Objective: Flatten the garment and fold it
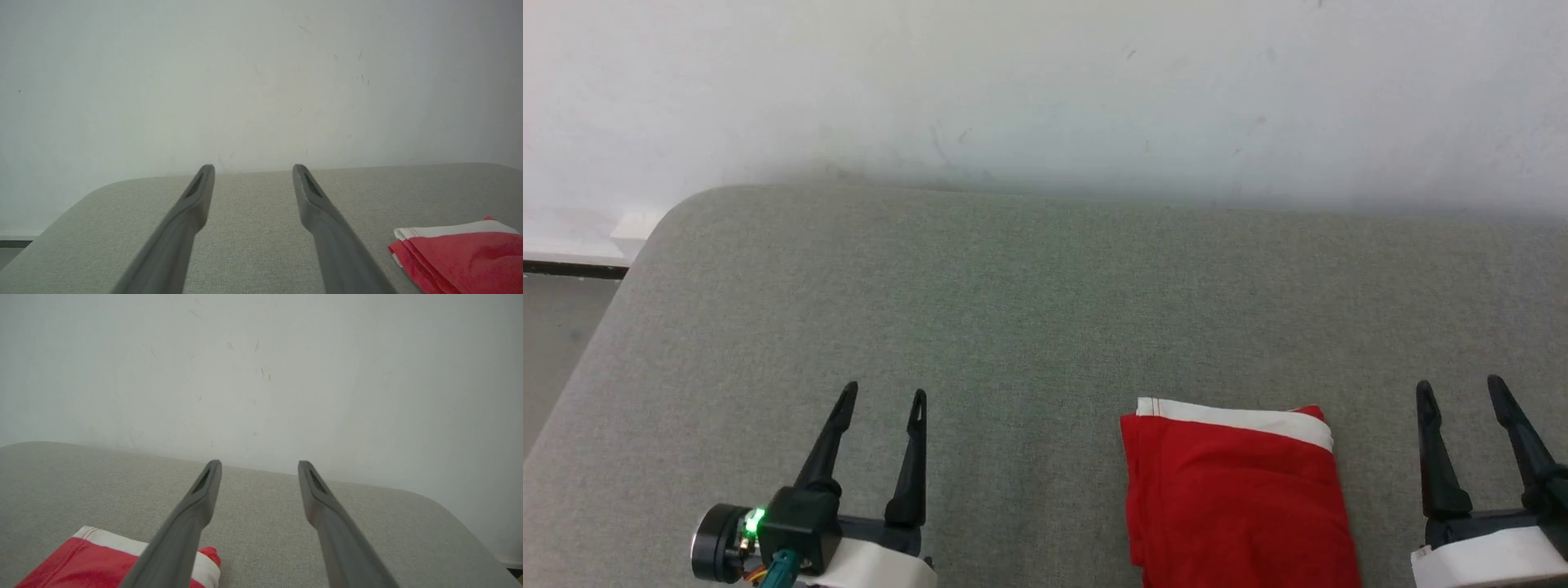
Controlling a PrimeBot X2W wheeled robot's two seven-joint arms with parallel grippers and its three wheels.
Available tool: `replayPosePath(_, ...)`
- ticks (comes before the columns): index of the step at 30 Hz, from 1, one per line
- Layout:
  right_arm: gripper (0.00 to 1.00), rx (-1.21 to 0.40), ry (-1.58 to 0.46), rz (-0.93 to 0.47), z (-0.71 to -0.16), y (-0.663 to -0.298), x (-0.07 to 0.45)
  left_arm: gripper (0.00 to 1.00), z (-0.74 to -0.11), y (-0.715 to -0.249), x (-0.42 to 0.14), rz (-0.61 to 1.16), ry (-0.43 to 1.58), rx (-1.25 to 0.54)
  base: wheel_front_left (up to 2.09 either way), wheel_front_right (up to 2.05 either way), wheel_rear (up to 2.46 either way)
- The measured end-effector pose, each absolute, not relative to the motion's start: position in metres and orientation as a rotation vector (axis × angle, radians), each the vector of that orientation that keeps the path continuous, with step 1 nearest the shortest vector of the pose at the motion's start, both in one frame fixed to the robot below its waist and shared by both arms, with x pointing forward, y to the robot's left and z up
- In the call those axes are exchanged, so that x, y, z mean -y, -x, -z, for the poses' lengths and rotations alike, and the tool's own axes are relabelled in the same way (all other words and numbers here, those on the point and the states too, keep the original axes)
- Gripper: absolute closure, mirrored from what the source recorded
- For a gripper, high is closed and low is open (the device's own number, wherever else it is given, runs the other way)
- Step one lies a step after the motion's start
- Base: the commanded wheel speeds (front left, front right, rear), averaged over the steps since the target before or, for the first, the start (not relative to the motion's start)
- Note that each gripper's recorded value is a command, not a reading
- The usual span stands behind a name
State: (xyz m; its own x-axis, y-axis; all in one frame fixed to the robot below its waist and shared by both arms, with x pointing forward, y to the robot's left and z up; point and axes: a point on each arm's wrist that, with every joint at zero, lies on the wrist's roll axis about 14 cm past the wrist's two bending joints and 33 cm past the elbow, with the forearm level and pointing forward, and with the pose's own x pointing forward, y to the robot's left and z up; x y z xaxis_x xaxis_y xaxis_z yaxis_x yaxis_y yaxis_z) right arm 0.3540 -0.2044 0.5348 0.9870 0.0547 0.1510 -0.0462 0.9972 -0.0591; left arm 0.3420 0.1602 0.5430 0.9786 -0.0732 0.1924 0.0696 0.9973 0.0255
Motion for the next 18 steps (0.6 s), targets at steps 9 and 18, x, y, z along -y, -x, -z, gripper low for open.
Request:
replayPosePath(9, 0.0, 0.011, 0.037, -0.082, -0.514, -0.358, 0.201, 0.0, -0.542, -0.344, -0.16, 0.071, -0.016, 0.19, 0.0, 0.0, 0.0)
replayPosePath(18, 0.0, -0.487, -0.022, -0.239, -0.451, -0.354, 0.18, 0.0, -0.531, -0.349, -0.161, 0.065, -0.013, 0.156, 0.0, 0.0, 0.0)
